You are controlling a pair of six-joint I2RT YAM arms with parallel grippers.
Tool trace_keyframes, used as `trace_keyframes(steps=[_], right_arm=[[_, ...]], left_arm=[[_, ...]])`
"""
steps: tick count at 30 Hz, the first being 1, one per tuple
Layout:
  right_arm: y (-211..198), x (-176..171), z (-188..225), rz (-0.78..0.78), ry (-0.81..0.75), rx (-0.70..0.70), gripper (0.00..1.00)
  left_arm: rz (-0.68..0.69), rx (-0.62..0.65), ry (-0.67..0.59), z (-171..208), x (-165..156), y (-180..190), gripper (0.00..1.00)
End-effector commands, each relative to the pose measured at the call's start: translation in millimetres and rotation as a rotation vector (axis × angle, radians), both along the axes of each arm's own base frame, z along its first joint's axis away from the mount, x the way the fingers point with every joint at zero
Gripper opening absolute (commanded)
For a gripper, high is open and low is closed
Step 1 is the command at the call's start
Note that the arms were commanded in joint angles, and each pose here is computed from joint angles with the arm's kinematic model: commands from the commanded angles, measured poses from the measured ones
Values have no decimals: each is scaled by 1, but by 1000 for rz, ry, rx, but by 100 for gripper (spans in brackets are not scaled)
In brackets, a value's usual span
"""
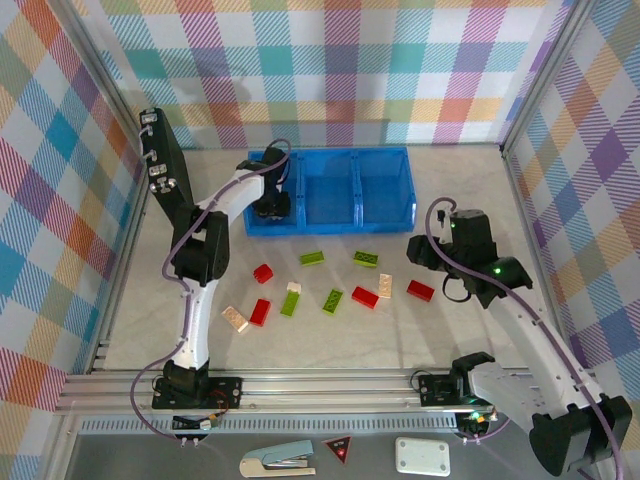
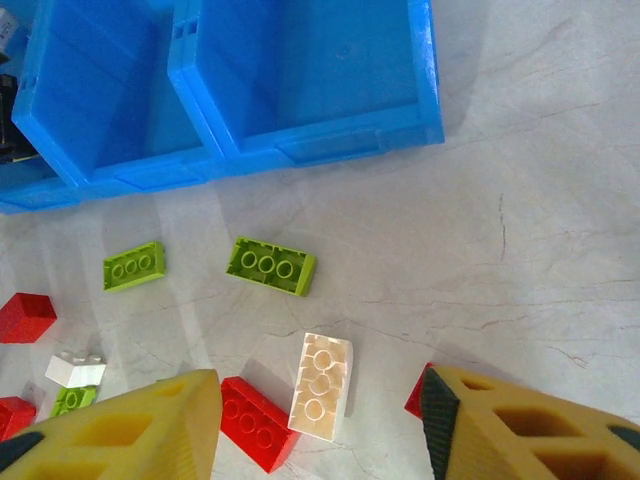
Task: Sort the legos into containers by color
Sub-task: Place the lego in the container.
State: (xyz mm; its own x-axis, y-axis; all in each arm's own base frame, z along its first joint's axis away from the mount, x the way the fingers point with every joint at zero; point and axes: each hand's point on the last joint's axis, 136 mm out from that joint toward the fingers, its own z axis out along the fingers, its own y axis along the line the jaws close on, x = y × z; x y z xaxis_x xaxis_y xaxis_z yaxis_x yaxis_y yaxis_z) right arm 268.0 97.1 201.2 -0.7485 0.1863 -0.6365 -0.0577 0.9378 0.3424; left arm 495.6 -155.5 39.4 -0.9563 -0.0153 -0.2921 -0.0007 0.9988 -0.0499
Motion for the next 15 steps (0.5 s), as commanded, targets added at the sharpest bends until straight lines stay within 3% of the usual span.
trace_keyframes(steps=[1, 7, 15], right_arm=[[-2, -8, -10, 16, 34, -22, 61], [5, -9, -18, 60, 75, -10, 71], [12, -5, -30, 91, 132, -8, 73]], left_arm=[[-18, 17, 3, 2, 1, -2, 32], [-17, 9, -9, 8, 2, -3, 38], [-24, -12, -32, 28, 0, -5, 39]])
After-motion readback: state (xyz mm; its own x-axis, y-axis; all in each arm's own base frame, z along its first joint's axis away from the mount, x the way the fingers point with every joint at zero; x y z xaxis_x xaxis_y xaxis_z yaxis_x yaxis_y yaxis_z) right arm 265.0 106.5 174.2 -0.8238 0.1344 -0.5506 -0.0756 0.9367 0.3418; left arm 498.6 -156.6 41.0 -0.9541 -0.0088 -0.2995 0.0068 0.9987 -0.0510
